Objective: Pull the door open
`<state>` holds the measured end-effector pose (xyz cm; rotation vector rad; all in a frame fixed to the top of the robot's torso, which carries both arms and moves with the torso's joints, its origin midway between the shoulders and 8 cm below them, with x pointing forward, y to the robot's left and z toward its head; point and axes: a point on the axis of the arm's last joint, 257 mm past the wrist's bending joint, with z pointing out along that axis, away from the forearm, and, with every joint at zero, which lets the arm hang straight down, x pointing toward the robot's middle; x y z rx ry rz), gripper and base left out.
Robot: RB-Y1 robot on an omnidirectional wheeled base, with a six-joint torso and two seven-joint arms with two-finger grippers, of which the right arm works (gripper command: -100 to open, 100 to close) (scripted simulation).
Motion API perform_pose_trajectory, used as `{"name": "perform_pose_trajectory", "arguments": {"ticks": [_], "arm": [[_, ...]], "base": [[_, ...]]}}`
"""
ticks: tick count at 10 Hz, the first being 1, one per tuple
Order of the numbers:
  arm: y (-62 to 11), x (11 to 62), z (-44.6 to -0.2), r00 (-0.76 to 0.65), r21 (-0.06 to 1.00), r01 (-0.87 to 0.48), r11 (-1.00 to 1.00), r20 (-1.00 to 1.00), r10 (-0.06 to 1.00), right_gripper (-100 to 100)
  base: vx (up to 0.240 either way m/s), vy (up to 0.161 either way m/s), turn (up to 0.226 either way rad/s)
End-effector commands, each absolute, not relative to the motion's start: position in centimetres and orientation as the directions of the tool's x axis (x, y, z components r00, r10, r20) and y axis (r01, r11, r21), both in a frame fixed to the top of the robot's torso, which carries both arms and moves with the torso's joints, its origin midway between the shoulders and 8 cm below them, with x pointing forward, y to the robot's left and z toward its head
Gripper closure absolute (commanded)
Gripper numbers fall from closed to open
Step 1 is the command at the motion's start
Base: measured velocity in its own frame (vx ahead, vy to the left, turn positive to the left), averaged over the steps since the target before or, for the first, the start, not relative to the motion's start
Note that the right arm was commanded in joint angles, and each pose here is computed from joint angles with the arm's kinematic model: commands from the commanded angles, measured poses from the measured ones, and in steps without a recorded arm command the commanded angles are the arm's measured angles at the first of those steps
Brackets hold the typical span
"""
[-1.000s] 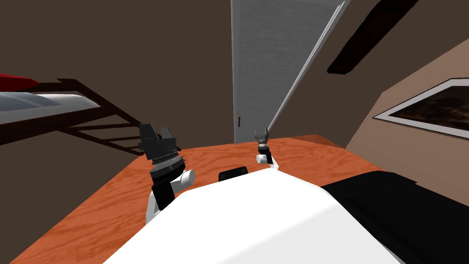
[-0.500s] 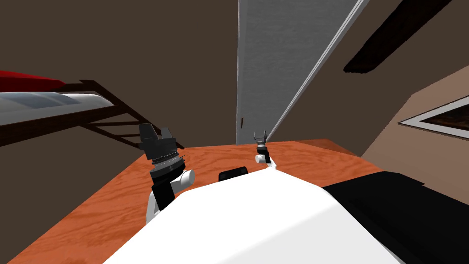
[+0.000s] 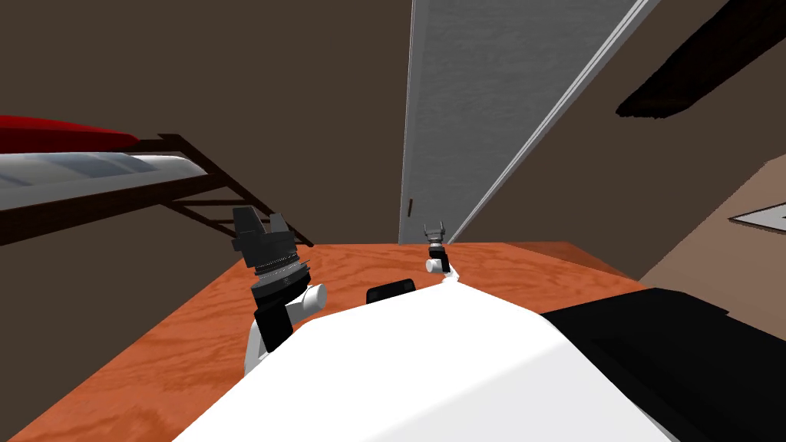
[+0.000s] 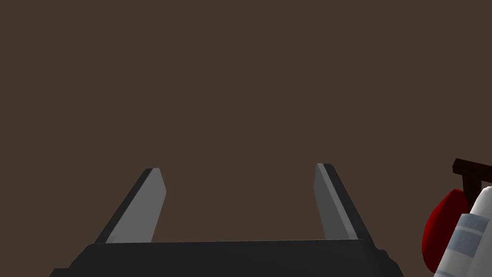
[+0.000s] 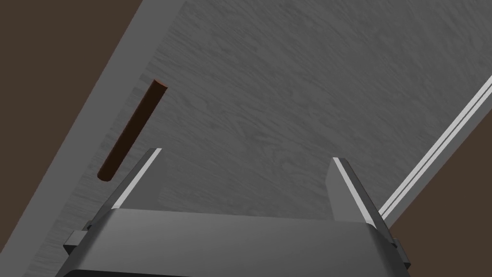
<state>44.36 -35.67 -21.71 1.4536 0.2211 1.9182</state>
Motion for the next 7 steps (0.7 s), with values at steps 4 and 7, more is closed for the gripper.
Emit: {"name": "perform_pose_trajectory", "arguments": {"ticks": [4, 7], "arm": [[-36.5, 44.8, -24.9, -0.101, 0.438, -0.415, -0.798, 0.849, 0.519, -100], [-36.9, 45.0, -26.6, -0.09, 0.389, -0.411, -0.825, 0.883, 0.461, -100]], "base": [[0.079, -0.045, 0.127], [0.057, -0.031, 0.088]]}}
